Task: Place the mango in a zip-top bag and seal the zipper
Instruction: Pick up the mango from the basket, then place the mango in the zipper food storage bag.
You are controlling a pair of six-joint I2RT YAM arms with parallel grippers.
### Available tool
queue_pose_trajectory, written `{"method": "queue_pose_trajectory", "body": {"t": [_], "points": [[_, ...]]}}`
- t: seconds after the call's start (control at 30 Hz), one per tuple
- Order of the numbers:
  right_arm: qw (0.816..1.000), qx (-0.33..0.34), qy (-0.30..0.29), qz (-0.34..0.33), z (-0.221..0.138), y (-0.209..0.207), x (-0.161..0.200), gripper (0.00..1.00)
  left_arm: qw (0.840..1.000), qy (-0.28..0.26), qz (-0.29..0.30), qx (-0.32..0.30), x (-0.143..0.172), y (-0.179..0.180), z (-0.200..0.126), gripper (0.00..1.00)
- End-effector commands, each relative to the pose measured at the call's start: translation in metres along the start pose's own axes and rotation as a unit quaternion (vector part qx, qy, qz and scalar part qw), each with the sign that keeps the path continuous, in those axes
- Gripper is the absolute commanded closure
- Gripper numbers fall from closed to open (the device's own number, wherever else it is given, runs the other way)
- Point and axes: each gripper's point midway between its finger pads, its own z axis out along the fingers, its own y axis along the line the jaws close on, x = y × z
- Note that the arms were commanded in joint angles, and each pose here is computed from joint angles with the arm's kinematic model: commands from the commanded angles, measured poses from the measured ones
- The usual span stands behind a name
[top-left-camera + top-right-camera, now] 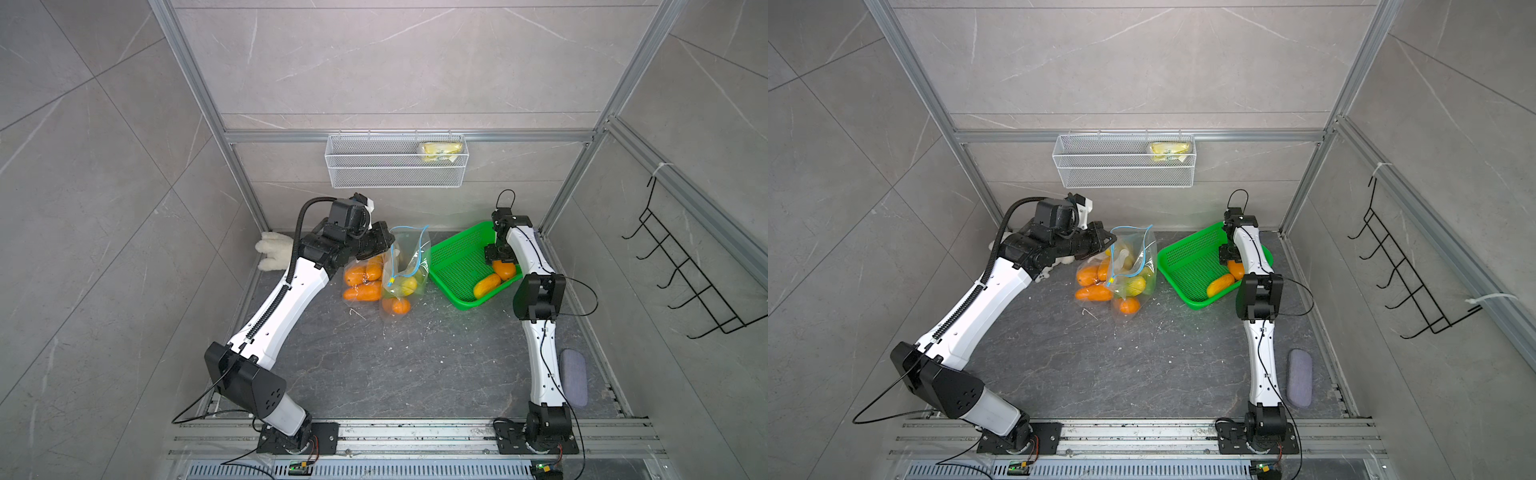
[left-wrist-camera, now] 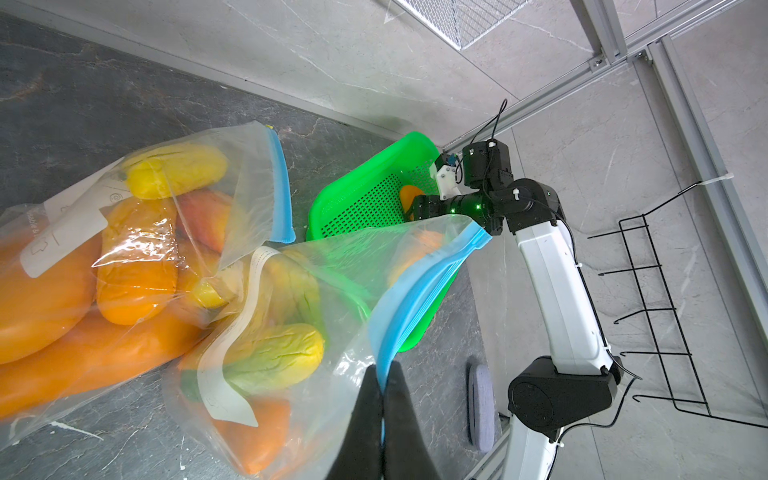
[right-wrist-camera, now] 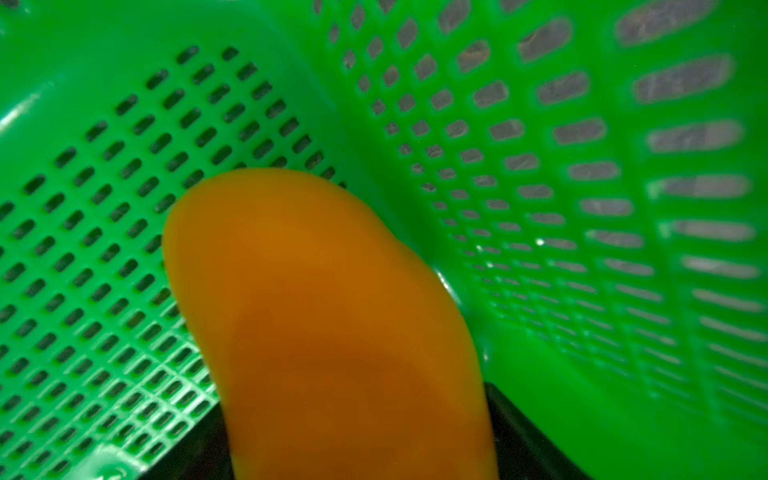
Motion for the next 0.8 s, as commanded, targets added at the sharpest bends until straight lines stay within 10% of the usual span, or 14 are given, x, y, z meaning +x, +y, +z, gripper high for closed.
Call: {"method": "queue_pose_trajectory", "body": {"t": [0.0,0.2,0.43,0.63,0.77], "points": [[0.998,-0.059,-0.003,-0.002,-0.014,0.02,0.003,0.31,0.999,-0.035,0.015,0.024,-0.014,-0.016,-0.017,1.0],[0.982,-0.146,-0.116,0.025,-0.096,0.037,-0.018,0.48,0.999,-0.034,0.013,0.024,-0.014,-0.016,-0.016,1.0],[0.903,-0.294,-0.314,0.014,-0.243,0.091,0.0,0.59,0.999,-0.028,0.009,0.029,-0.015,-0.018,-0.009,1.0],[0.733,-0.476,-0.486,0.025,-0.39,0.148,0.057,0.64,0.999,-0.022,0.007,0.028,-0.015,-0.018,-0.006,1.0],[0.662,-0.547,-0.512,0.025,-0.428,0.194,0.089,0.68,0.999,-0.02,0.005,0.029,-0.014,-0.019,-0.006,1.0]]}}
